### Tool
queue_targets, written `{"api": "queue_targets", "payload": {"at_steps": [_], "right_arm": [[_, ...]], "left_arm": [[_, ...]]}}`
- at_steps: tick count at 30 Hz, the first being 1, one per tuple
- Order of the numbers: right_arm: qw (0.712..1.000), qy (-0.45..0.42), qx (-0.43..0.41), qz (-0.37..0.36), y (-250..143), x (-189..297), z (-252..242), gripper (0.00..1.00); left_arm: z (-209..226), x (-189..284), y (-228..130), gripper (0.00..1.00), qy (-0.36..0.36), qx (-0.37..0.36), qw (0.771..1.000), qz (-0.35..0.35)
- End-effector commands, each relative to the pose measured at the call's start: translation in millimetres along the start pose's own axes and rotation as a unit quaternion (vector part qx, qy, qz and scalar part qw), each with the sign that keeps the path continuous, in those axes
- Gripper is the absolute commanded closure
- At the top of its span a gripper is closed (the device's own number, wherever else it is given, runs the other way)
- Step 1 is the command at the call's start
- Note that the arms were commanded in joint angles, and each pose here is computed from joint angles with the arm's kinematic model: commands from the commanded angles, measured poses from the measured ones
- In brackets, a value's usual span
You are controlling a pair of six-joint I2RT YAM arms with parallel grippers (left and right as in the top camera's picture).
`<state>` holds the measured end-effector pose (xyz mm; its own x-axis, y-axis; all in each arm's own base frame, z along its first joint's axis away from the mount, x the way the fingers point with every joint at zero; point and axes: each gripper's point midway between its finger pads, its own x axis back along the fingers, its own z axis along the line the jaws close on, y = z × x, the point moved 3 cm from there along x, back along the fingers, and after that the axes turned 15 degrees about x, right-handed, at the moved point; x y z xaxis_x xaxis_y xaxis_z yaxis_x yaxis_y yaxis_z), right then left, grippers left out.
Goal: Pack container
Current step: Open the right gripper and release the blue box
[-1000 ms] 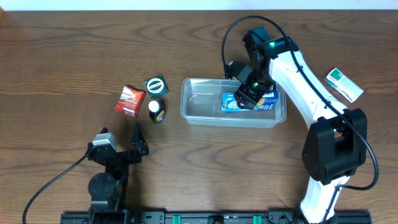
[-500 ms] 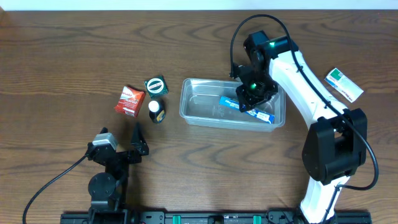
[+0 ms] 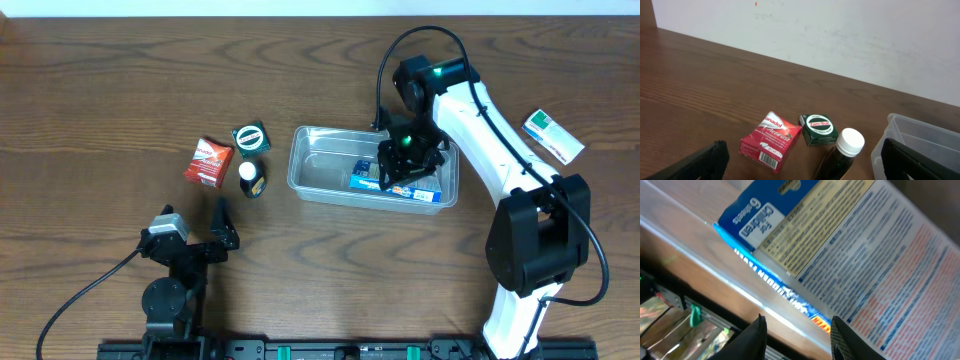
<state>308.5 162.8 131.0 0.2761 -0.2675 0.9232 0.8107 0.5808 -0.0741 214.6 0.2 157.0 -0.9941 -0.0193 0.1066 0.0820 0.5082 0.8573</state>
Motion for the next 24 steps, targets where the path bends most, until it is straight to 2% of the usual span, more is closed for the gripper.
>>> {"api": "queue_targets", "payload": {"at_steps": [1, 15, 24], "right_arm": [[1.000, 0.015, -0.006, 0.002, 0.1, 0.4, 8.5, 0.60], [1.000, 0.000, 0.018, -0.002, 6.9, -13.6, 13.0, 0.63], [0.999, -0.035, 0.003, 0.006, 0.7, -45.8, -11.2, 0.64]], "left_arm": [[8.9, -1.2, -13.7, 0.02, 0.016, -0.008, 1.000, 0.020], [8.9, -1.2, -13.7, 0.02, 0.016, -0.008, 1.000, 0.020], [8.9, -1.2, -13.7, 0.02, 0.016, -0.008, 1.000, 0.020]]}}
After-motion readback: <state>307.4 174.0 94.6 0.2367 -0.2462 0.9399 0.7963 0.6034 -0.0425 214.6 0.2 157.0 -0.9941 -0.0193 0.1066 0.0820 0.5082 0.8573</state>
